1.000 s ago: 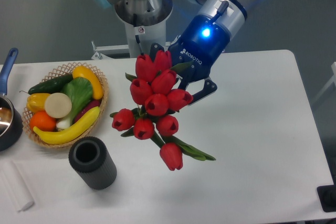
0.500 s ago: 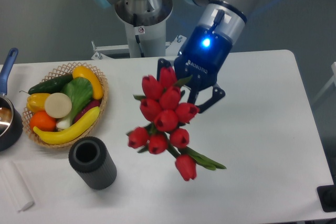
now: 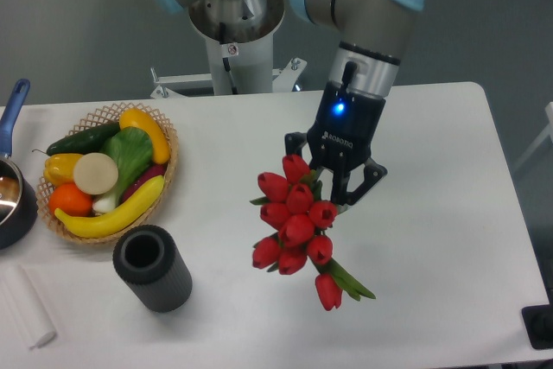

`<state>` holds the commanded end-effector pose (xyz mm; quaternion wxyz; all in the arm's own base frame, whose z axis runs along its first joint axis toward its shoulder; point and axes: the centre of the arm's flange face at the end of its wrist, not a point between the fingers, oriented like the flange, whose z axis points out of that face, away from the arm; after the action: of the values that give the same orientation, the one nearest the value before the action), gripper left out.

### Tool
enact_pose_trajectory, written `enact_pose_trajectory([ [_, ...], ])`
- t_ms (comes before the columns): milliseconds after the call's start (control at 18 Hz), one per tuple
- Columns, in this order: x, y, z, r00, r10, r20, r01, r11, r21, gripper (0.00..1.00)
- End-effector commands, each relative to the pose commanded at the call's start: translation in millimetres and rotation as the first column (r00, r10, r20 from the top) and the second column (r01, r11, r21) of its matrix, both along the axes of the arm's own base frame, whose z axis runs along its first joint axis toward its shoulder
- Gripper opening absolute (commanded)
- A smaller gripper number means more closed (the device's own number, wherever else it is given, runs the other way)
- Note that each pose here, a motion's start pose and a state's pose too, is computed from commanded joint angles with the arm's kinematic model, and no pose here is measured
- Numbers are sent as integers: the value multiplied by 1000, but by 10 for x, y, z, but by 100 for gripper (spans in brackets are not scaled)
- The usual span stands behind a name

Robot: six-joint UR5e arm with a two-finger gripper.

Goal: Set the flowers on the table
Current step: 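Lower the held tulip bouquet onto the table surface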

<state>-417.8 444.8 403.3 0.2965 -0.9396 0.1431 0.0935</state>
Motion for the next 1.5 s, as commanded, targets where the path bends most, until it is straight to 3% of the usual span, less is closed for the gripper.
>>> enact_pose_trajectory([
  [278,135,65,-598,996,-85,-28,77,972,-221,40],
  [556,288,333,-1196,991,-133,-29,109,906,-408,40],
  [889,273,362,-1644,991,-135,14,126,871,-474,42],
  [1167,337,426,-1750,989,-148,7,131,850,-511,46],
  [1222,330,420,-1750,989,-148,7,131,850,-511,56],
  [1278,328,422,-1747,989,-148,4,130,851,-509,84],
  [1333,333,427,-1734,989,-150,0,129,851,-509,100],
  [1500,333,441,-1656,989,-150,-14,123,857,-500,100],
])
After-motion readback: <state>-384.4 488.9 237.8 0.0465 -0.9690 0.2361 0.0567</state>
